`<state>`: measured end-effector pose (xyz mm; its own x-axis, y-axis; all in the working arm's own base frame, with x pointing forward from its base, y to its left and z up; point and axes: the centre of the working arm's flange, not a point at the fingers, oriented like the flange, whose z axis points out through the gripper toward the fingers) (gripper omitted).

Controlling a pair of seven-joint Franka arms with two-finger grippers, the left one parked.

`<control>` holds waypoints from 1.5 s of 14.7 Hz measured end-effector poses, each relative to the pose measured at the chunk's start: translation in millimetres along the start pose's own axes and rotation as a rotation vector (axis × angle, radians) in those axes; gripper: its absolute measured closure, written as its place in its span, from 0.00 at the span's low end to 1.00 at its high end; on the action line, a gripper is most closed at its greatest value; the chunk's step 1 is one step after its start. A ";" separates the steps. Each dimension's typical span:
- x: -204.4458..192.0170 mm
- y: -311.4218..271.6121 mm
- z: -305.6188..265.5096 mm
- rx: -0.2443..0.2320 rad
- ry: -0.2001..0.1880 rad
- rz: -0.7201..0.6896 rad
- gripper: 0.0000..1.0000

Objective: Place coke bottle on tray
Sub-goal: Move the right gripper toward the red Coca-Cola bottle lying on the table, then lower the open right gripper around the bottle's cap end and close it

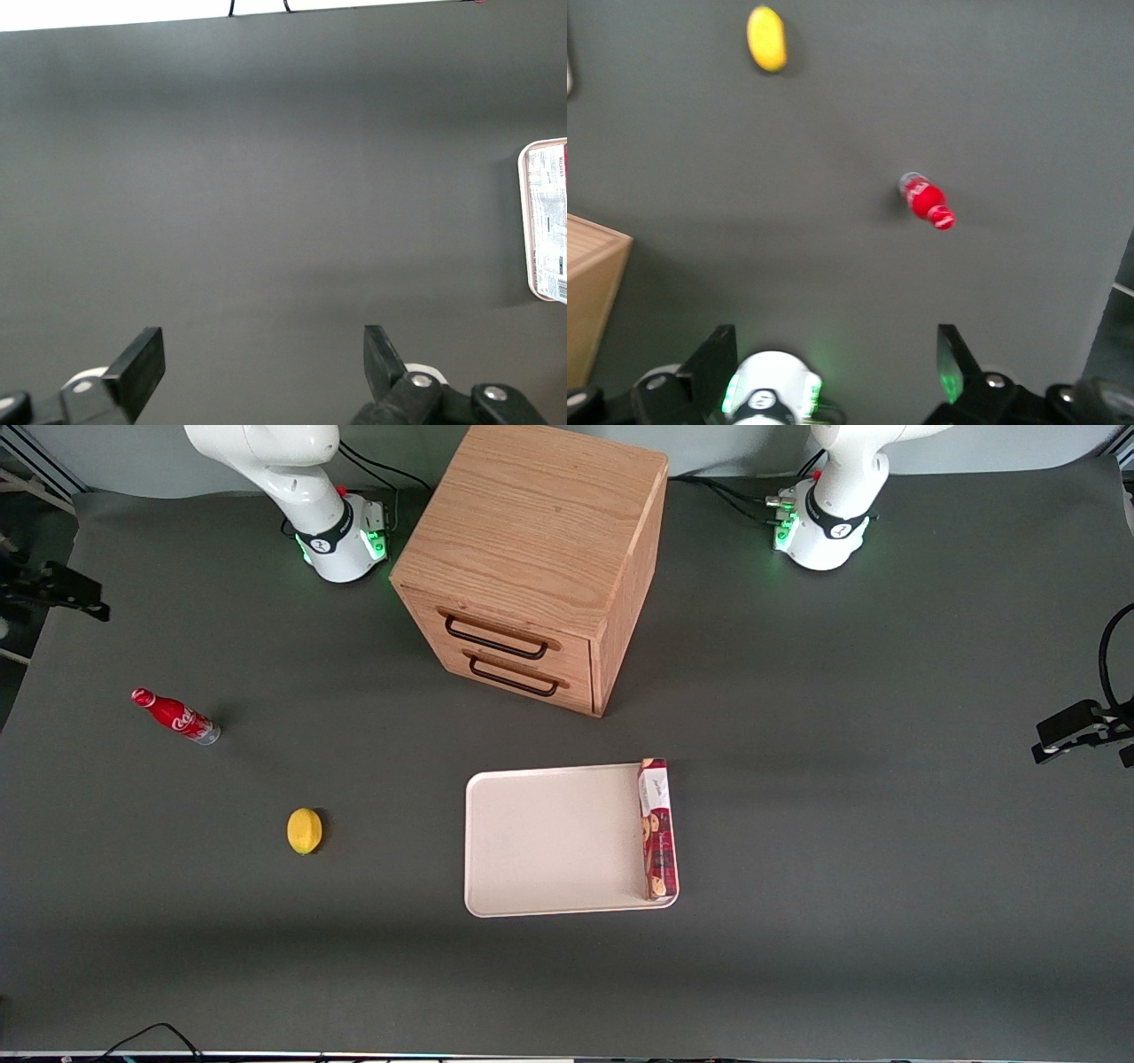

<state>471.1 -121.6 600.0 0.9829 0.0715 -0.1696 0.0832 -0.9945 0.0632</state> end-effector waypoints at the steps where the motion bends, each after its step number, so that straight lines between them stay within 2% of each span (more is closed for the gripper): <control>1: 1.0 23.8 27.7 0.004 0.000 -0.009 0.00; 3: 4.6 54.3 94.0 0.013 0.014 -0.013 0.00; 5: 7.9 64.2 157.7 -0.008 0.040 -0.018 0.00; 7: 8.5 62.4 202.1 -0.017 0.049 -0.026 0.00; 10: 4.9 70.5 243.9 -0.025 0.084 -0.034 0.00; 16: -8.0 83.7 279.2 -0.024 0.101 -0.029 0.03; 17: -8.4 84.2 279.7 -0.024 0.101 -0.029 0.08; 19: -8.5 84.4 279.7 -0.025 0.101 -0.041 0.28; 20: -8.4 84.5 279.5 -0.026 0.103 -0.049 0.29; 22: -8.0 84.7 279.2 -0.028 0.106 -0.054 0.46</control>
<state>424.4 -227.6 332.2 0.9886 0.1342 -0.0684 0.1398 -0.9865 0.0849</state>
